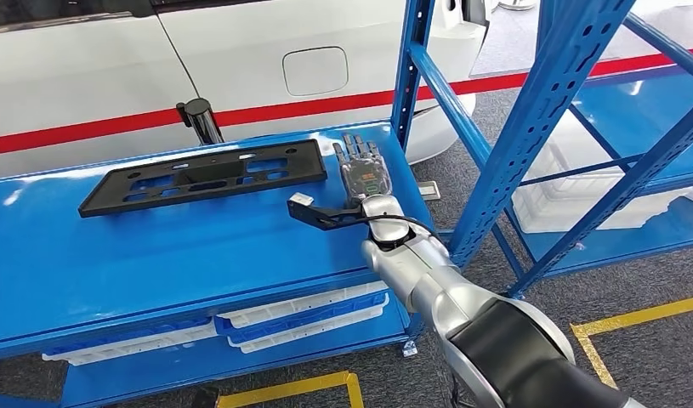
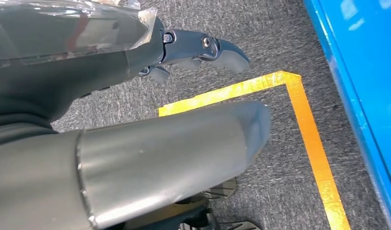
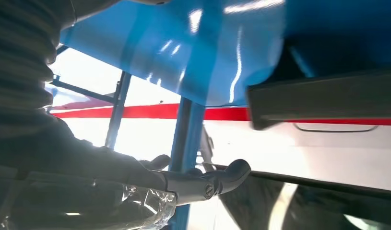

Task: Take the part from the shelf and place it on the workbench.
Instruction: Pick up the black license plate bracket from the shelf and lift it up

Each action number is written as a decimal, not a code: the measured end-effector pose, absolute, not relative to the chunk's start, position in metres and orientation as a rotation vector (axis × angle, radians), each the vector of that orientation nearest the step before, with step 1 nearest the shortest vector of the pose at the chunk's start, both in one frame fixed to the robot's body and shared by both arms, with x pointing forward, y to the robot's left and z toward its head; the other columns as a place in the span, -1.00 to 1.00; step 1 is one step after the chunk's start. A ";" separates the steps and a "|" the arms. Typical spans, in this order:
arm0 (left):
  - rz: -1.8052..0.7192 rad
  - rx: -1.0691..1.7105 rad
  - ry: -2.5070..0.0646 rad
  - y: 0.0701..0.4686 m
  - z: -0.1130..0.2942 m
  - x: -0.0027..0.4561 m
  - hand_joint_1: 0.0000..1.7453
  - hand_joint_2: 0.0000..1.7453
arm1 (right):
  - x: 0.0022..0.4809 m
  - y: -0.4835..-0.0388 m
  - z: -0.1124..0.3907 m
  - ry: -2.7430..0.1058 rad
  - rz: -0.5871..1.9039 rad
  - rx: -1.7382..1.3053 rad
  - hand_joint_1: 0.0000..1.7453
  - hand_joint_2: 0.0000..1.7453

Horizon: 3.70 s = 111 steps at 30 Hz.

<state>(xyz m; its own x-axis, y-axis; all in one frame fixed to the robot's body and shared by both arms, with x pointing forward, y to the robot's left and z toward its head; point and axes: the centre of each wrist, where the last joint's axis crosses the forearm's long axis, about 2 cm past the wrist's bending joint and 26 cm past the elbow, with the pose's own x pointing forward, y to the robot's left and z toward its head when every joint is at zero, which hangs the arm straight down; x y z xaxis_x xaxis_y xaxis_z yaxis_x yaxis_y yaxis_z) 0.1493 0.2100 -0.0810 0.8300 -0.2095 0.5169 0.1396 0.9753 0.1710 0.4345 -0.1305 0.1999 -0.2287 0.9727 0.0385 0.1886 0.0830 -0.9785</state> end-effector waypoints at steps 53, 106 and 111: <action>-0.202 0.163 -0.582 0.214 -0.081 0.152 -1.00 -1.00 | 0.370 -0.007 0.233 -1.906 1.337 -0.675 -1.00 -1.00; -0.168 0.182 -0.577 0.216 -0.082 0.148 -1.00 -1.00 | 0.353 0.018 0.246 -1.970 1.373 -0.627 -1.00 1.00; -0.193 0.171 -0.573 0.214 -0.081 0.150 -1.00 -1.00 | 0.369 0.001 0.236 -1.982 1.328 -0.903 -1.00 1.00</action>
